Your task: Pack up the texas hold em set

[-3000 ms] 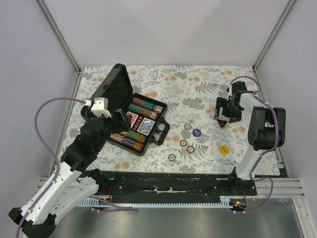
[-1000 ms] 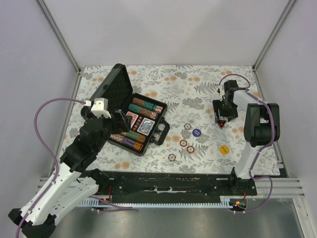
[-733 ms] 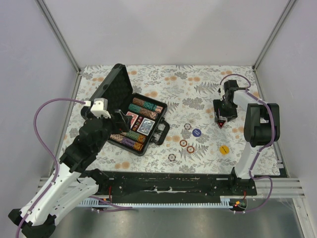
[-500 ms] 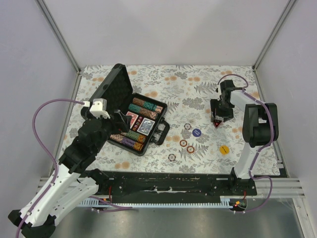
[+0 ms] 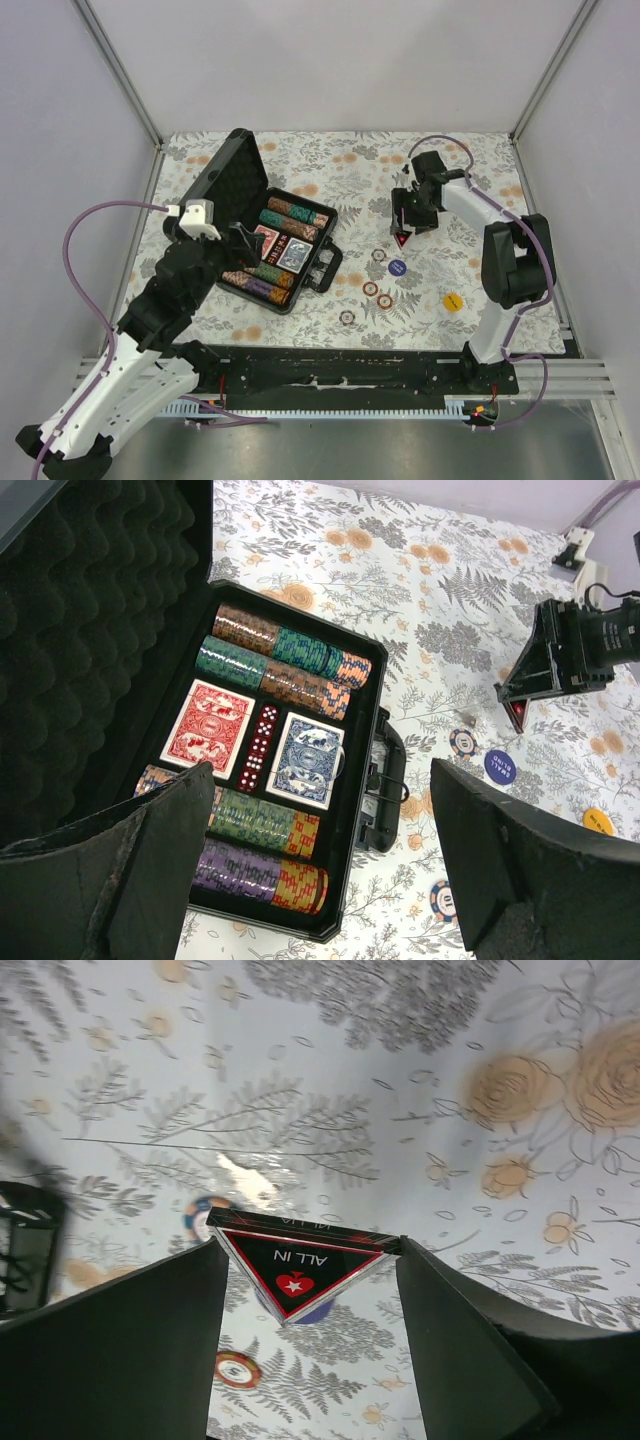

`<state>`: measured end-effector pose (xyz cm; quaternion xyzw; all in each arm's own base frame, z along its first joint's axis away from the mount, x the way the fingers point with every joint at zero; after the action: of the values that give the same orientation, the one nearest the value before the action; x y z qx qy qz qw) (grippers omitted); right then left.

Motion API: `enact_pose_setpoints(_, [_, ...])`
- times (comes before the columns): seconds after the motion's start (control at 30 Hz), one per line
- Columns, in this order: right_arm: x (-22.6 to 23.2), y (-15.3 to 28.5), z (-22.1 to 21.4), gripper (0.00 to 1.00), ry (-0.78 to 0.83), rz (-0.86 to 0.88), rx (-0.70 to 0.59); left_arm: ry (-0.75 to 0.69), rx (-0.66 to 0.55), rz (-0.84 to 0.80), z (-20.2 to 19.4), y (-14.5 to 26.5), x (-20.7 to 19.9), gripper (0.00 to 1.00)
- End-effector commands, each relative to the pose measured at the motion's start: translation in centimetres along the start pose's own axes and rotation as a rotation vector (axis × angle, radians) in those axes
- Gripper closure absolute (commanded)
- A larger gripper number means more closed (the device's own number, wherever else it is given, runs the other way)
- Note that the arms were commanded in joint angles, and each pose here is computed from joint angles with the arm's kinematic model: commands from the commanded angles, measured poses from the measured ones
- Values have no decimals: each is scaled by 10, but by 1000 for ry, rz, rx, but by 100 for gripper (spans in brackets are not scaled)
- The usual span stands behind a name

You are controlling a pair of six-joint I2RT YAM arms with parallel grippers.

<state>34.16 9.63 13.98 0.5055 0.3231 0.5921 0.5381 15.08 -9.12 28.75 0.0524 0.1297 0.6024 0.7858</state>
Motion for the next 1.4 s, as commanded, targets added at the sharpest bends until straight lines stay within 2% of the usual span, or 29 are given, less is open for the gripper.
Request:
enact_pose_setpoints(0.0, [41, 35, 17, 37, 24, 128, -134, -10, -49, -4, 13, 6, 0, 6])
enact_pose_setpoints(0.2, [116, 50, 6, 37, 196, 274, -245, -10, -60, 8, 17, 12, 3, 6])
enact_pose_setpoints(0.43, [218, 42, -21, 37, 420, 375, -327, -11, -82, 42, 23, 30, 12, 6])
enact_pose_setpoints(0.57, [269, 28, -37, 37, 495, 413, -349, -6, -97, 58, 25, 42, 17, 6])
enact_pose_setpoints(0.67, [301, 15, -47, 37, 489, 416, -358, -4, -101, 74, 25, 50, 21, 6])
enact_pose_setpoints(0.97, [344, -25, -73, 37, 510, 354, -385, 4, -111, 108, 21, 63, 29, 6])
enact_pose_setpoints(1.37, [349, -56, -77, 35, 563, 250, -428, -2, -112, 124, 19, 66, 32, 6])
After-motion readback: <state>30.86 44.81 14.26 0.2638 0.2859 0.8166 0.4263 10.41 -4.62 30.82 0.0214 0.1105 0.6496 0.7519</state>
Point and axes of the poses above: each gripper's point midway between its finger pads, its own y axis back along the fingers, its own x axis along the line the jaws close on, z = x × y, the point moved 9 cm from there along y, back along the fingers, and after that the axes turned 11 degrees about -y, right-handed, at the moved point
